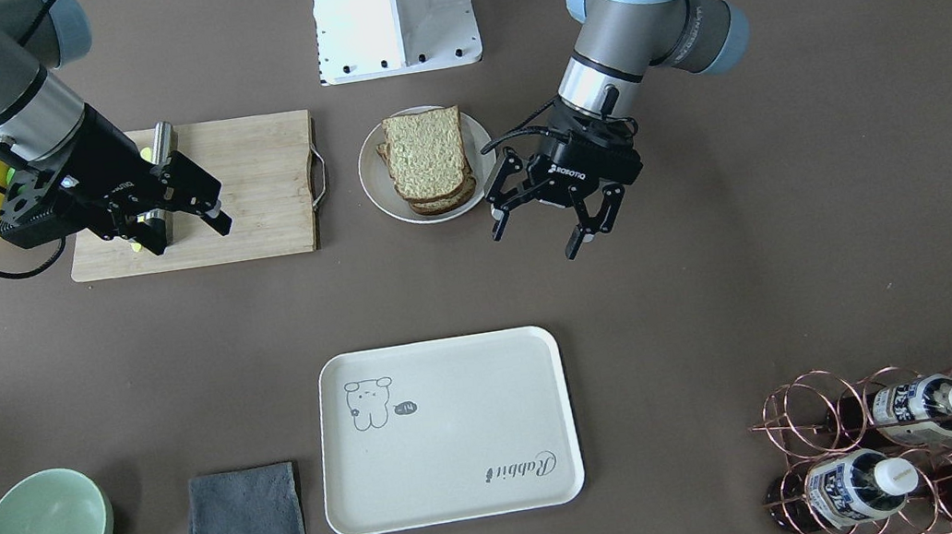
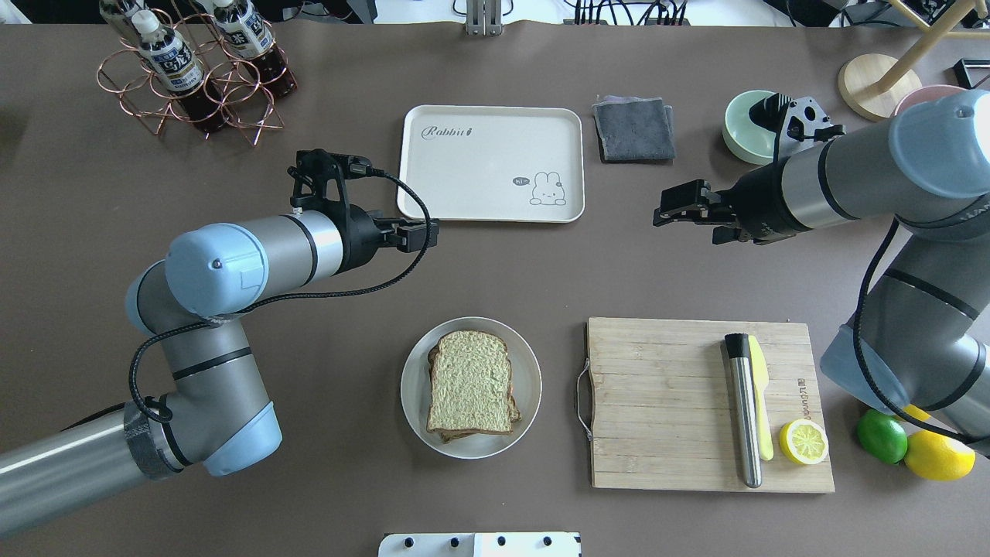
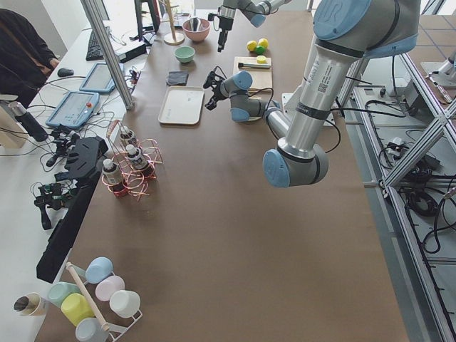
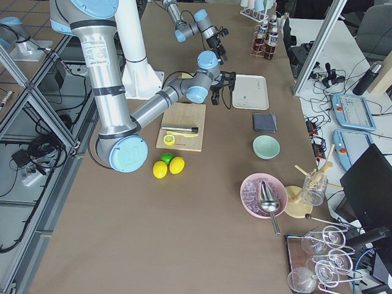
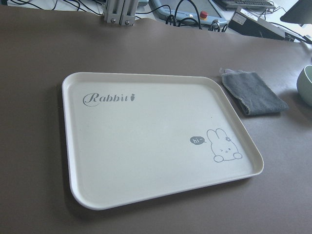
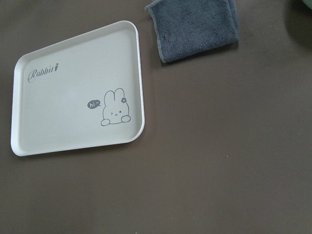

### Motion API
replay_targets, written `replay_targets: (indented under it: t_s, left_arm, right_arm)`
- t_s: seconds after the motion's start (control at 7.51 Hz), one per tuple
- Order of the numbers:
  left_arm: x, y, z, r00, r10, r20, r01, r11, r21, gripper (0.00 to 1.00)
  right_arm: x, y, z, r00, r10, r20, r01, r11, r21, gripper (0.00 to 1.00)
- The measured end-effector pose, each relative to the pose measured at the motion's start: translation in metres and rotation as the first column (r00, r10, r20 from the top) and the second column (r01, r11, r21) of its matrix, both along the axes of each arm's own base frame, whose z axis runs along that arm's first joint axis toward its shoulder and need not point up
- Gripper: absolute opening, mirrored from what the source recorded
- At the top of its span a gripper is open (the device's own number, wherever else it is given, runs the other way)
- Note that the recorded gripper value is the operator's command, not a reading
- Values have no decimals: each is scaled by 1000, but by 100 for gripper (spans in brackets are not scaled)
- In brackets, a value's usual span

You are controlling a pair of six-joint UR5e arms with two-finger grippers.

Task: Make sandwich and place on tray
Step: 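Withdraw the right gripper toward the green bowl while the left arm reaches toward the plate, then lower the left gripper to the rim of the white plate nearest the robot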

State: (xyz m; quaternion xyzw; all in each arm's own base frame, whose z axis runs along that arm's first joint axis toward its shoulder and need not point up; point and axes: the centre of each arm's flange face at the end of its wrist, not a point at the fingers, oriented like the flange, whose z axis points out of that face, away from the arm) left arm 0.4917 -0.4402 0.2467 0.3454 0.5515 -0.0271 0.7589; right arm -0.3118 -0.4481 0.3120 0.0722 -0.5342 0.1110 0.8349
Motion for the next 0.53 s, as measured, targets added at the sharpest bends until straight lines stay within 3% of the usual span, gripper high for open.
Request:
replay_targets:
  t_s: [0.27,0.53]
  left_arm:
    - [-3,3,-7,1000,29,7,-30,998,52,98]
    - [-11,-4,2,994,111,24,-112,993,42,99]
  right_arm:
    - [9,-2,0,1000,16,1,-16,1000,0,99]
    - [16,-1,0,1000,23,3,-23,1000,0,99]
